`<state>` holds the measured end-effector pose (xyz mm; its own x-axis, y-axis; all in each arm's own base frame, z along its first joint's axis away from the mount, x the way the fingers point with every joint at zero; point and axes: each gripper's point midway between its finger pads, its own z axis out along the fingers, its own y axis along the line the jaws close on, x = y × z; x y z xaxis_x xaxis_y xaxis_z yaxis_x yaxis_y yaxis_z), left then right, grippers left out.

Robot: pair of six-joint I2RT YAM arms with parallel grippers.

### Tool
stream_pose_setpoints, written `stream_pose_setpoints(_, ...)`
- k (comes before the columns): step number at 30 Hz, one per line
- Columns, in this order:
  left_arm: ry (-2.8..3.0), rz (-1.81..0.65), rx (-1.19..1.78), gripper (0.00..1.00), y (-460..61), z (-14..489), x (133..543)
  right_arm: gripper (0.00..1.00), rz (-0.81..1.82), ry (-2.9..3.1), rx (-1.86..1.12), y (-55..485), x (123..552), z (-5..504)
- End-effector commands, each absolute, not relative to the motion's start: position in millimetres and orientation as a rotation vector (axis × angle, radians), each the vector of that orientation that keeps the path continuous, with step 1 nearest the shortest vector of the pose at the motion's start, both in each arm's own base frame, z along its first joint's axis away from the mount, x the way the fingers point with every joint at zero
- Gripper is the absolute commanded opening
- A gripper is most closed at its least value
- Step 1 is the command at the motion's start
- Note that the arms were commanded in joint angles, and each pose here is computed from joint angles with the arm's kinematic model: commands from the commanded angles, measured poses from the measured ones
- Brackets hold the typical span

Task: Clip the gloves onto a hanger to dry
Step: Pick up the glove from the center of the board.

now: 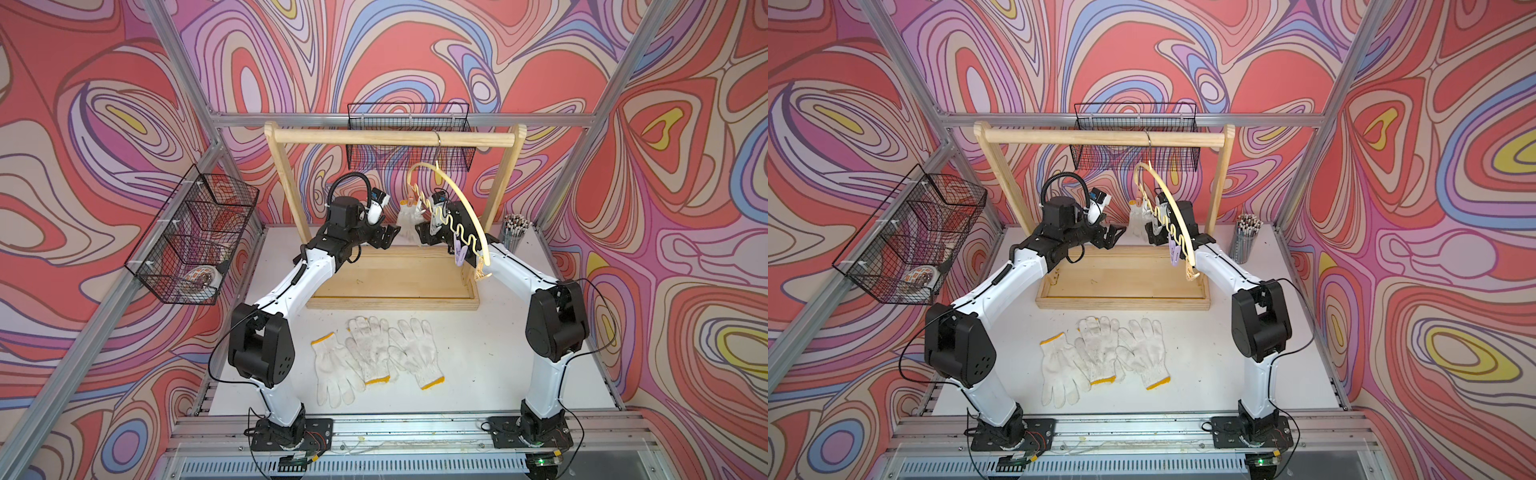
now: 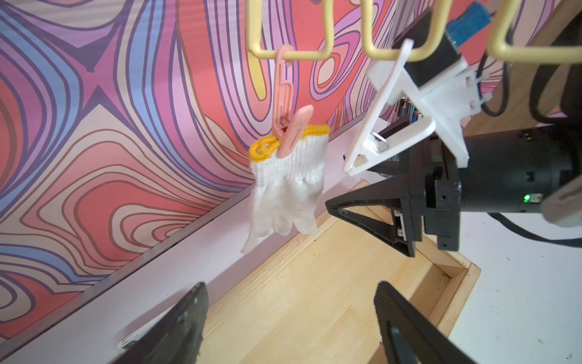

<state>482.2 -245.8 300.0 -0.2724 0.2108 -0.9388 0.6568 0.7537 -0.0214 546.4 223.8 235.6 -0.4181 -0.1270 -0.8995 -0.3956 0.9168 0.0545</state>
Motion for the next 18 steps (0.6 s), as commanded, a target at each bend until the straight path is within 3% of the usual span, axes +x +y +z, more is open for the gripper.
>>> stream_pose_setpoints(1,1.817,-0.463,0.684,0.85,-242,311,472,0.77,0.228,2.02,-0.3,210,552,236)
stream_pose_setpoints(18,1.776,-0.485,0.777,0.84,-262,322,442,0.77,0.213,2.109,-0.321,202,529,204)
